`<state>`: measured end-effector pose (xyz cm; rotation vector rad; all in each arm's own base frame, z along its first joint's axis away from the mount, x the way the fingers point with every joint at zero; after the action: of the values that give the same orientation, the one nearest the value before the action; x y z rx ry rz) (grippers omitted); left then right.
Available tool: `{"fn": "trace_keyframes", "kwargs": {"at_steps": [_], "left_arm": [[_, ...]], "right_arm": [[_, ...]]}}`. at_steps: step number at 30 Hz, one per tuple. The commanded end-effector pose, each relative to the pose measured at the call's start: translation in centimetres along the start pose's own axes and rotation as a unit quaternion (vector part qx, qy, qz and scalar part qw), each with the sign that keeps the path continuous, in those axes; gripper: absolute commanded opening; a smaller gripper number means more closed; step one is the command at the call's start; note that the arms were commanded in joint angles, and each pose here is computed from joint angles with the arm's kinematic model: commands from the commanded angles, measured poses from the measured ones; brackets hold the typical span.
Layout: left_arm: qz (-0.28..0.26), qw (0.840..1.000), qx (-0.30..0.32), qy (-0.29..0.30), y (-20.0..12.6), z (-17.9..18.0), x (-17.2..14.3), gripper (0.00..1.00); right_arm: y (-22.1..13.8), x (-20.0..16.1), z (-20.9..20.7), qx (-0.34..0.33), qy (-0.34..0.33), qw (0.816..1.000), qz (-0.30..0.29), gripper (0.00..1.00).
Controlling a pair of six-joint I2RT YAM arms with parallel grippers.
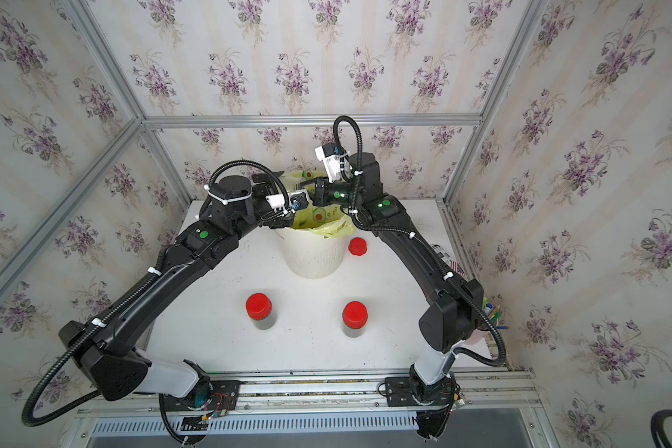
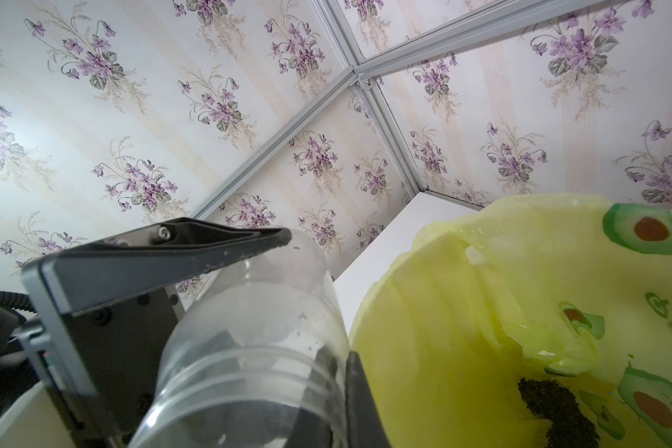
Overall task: Empty moldy tea leaves from jars
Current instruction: Place the jar at the center of the board.
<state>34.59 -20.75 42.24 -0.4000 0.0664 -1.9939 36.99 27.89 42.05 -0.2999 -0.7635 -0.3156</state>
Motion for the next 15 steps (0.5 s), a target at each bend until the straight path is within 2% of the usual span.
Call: {"fn": "trace_keyframes", "kwargs": {"at_steps": [1, 3, 8, 13, 15], "left_arm": [[-0.013, 0.999, 0.024, -0.028, -0.6, 1.1, 0.0, 1.0], [-0.025, 0.998, 0.045, -0.045, -2.2, 2.2, -0.2, 1.0], [-0.038, 0.992, 0.07, -0.095, -3.8, 2.5, -1.0, 1.0], [-0.017, 0.981, 0.098, -0.168, -4.7, 3.3, -2.7, 1.0], [-0.02, 0.972, 0.112, -0.207, -5.2, 3.7, -3.3, 1.0]], "right_arm": [[-0.9, 0.8, 0.1, -0.012, -0.014, 1.0, -0.014, 0.0], [-1.8, 1.3, 0.0, -0.023, -0.018, 0.999, -0.024, 0.0], [-4.7, 2.9, -1.0, -0.061, -0.023, 0.997, -0.051, 0.0], [-10.0, 5.2, -2.4, -0.132, -0.029, 0.986, -0.093, 0.0], [-12.4, 5.9, -3.4, -0.189, -0.032, 0.975, -0.11, 0.0]]}}
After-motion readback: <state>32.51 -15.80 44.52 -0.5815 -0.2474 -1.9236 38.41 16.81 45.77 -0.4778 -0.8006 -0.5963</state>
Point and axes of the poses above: each gripper's point midway between its finger pads, its own y axis out along the fingers, its own z axis along the line the jaws close on, x = y × z, the point moved 6 cm from there along -y, back along the fingers, and after that the axes turned 11 degrees about y, right-handed, at the moved point
